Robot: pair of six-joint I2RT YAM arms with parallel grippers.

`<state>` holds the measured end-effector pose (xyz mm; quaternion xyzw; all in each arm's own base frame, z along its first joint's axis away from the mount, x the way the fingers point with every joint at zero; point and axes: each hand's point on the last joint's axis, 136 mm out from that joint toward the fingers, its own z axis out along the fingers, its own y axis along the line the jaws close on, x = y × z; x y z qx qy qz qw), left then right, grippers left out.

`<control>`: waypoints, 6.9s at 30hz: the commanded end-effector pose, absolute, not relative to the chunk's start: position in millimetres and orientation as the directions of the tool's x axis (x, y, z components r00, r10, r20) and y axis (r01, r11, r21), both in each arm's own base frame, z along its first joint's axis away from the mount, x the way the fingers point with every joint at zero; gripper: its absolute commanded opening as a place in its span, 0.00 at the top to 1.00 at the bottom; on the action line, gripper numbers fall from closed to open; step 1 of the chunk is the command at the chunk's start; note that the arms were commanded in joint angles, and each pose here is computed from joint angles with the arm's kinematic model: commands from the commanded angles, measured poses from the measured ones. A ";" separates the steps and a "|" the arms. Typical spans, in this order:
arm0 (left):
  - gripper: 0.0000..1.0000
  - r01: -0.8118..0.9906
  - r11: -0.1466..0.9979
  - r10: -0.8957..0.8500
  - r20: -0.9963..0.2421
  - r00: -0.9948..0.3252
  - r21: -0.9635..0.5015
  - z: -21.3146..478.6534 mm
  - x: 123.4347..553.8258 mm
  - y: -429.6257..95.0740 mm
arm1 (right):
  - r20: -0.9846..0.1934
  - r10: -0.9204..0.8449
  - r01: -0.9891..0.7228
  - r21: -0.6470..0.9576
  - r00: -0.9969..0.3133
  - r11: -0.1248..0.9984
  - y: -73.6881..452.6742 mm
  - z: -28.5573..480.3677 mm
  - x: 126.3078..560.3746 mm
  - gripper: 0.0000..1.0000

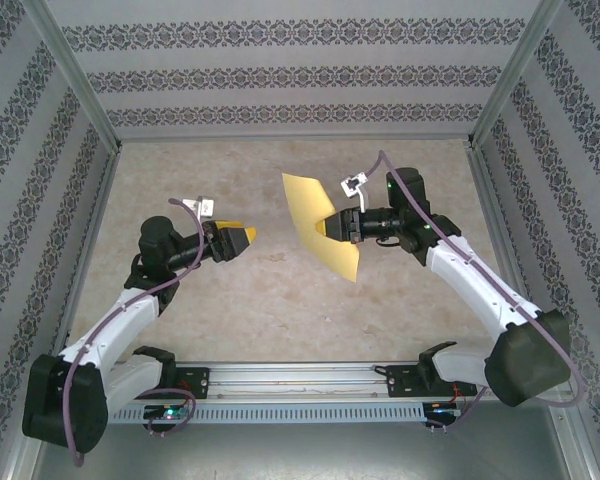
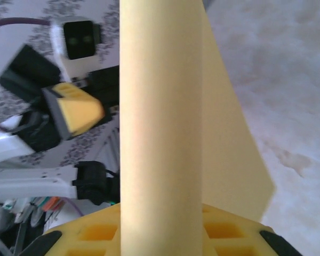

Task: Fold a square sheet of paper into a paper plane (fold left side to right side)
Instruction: Place a square sheet of paper at the center of the table, then first fold in half a square sheet of paper at the center of the table.

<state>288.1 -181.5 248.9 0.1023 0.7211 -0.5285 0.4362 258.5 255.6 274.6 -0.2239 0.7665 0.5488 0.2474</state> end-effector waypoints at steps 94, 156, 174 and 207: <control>0.49 0.136 0.522 -0.152 -0.249 -0.957 -0.842 108.0 316.0 -254.4 | -0.098 0.018 -0.043 0.583 -0.995 0.811 232.5 -6.9 281.0 1.00; 1.00 0.152 0.635 -0.028 -0.219 -0.975 -0.757 58.4 315.4 -288.8 | -0.184 0.044 -0.139 0.858 -0.982 0.495 275.7 62.0 300.7 0.55; 0.80 0.167 0.680 -0.057 -0.279 -0.959 -0.714 78.7 316.3 -275.7 | -0.160 0.055 -0.101 0.816 -0.986 0.569 275.8 42.1 301.6 1.00; 0.62 0.049 0.822 -0.046 -0.152 -0.987 -0.568 8.8 304.6 -261.8 | -0.148 0.054 -0.082 0.776 -0.987 0.626 272.1 30.1 301.8 0.91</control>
